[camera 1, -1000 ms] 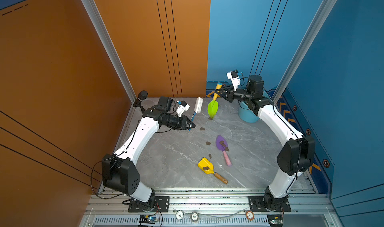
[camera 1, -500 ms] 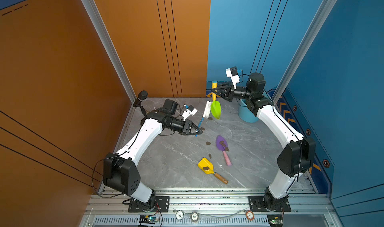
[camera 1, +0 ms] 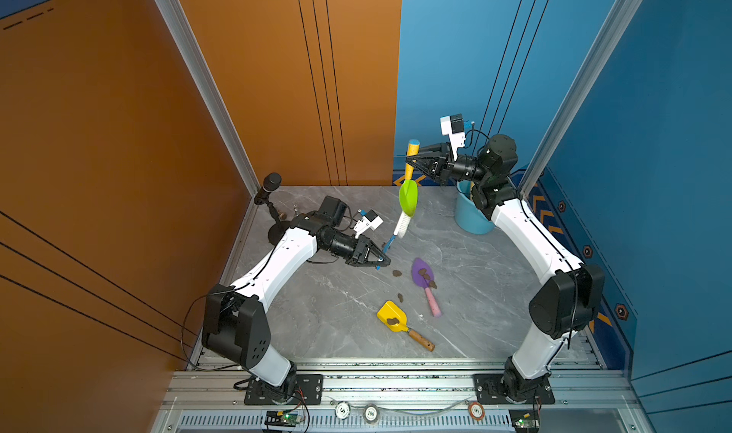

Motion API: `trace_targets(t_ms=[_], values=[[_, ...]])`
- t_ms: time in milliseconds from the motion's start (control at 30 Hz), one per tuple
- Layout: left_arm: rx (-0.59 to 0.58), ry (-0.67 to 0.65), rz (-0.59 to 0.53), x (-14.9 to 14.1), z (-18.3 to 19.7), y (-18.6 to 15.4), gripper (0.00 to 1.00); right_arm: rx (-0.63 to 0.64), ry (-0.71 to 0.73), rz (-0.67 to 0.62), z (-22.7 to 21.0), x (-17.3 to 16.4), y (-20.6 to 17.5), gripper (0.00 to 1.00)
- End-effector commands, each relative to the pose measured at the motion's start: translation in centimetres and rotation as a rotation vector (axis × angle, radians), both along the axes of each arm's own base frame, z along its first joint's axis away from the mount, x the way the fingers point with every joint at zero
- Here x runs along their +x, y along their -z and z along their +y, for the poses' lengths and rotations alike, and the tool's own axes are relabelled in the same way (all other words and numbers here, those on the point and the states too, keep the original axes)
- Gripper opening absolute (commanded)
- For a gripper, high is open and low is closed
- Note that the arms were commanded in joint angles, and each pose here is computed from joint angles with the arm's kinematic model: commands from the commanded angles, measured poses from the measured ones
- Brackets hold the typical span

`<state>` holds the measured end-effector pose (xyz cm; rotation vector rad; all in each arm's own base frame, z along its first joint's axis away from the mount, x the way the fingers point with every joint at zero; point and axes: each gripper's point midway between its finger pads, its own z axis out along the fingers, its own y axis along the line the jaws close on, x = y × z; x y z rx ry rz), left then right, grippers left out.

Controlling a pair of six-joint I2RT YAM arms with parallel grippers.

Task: Brush the soil off the hand trowel and place it into the bucket
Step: Brush off the soil from the hand trowel.

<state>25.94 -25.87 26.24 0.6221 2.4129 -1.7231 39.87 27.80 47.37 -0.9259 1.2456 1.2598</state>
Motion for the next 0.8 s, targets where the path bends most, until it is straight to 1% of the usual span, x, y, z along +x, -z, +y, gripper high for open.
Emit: trace_targets(t_ms=[0,133,267,333,367,467,600,667,767], values=[[-0.079,-0.030,-0.083,0.5,1.3,-4.3,0.00,0.036,-0.017,-0.091,-0.4,-2.4,-3.6,0.02],[-0.081,-0.056,-0.088,0.9,1.9,-4.8,0.00,0.031,-0.032,-0.092,0.2,-2.9,-3.6,0.03],[-0.098,-0.004,-0.109,-0.2,0.7,-5.8,0.00,0.028,-0.032,-0.088,0.9,-2.6,-3.2,0.02],[-0.098,0.027,-0.102,-1.1,-0.1,-5.5,0.00,0.029,-0.029,-0.070,1.2,-2.0,-2.8,0.02],[-0.094,0.040,-0.086,-1.4,-0.4,-4.8,0.00,0.040,-0.031,-0.096,1.2,-2.2,-4.0,0.02],[-0.061,0.075,-0.022,-2.4,-1.2,-2.0,0.00,0.051,-0.017,-0.107,1.1,-1.8,-4.8,0.02],[0.017,0.105,0.034,-3.2,-2.2,1.7,0.00,0.047,0.057,-0.090,0.1,0.0,-5.1,0.02],[0.073,0.090,0.037,-2.7,-2.3,3.1,0.00,0.037,0.128,-0.071,-0.7,1.6,-4.6,0.02],[0.185,0.026,0.009,-0.9,-1.9,4.9,0.00,0.008,0.261,-0.017,-2.2,4.5,-3.0,0.02]])
